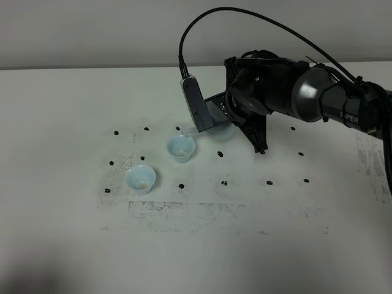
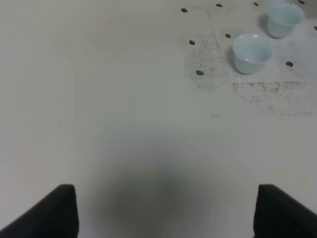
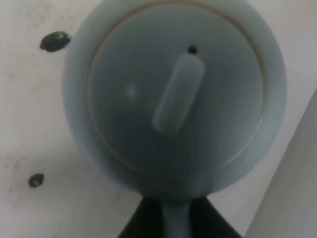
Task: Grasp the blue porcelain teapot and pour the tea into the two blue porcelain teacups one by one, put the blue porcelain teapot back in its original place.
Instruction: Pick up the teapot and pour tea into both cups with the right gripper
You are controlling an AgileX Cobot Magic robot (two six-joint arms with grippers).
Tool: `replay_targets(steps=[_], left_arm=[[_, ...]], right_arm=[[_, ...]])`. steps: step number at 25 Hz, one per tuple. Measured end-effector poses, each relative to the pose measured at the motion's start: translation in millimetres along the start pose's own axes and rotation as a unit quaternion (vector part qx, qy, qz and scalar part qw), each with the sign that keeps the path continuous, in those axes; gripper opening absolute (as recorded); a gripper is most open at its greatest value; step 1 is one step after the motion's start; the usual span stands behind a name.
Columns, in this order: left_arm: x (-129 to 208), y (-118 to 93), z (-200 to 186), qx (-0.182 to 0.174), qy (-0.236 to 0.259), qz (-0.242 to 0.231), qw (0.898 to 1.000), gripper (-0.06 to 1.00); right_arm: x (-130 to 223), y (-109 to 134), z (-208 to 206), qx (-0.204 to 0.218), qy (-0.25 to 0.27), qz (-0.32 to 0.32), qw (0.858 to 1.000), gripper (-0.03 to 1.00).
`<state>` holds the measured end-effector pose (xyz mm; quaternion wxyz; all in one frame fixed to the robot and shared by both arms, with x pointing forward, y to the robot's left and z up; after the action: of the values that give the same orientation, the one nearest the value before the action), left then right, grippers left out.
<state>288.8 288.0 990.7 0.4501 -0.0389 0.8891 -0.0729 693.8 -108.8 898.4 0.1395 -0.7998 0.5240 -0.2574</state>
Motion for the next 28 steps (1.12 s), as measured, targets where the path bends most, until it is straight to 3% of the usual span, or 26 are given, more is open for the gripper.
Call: replay_targets(steps=[28], left_arm=[[0.0, 0.0, 0.0, 0.000, 0.000, 0.000, 1.000, 0.73]], right_arm=[[1.7, -2.1, 4.8, 0.011, 0.038, -0.044, 0.998, 0.08]])
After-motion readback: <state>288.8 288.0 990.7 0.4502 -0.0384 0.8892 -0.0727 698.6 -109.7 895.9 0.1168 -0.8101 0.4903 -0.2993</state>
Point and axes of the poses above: a point on each arm's last joint axis where the gripper is mounted, z pointing out along that axis toward the gripper, y along the wrist's bending axis when the last joint is at zero, x = y × z, the point moved 7 cm from there along z, pointing out along that axis toward the gripper, and after that the axes turned 12 degrees about -z, right-handed, at the moved point
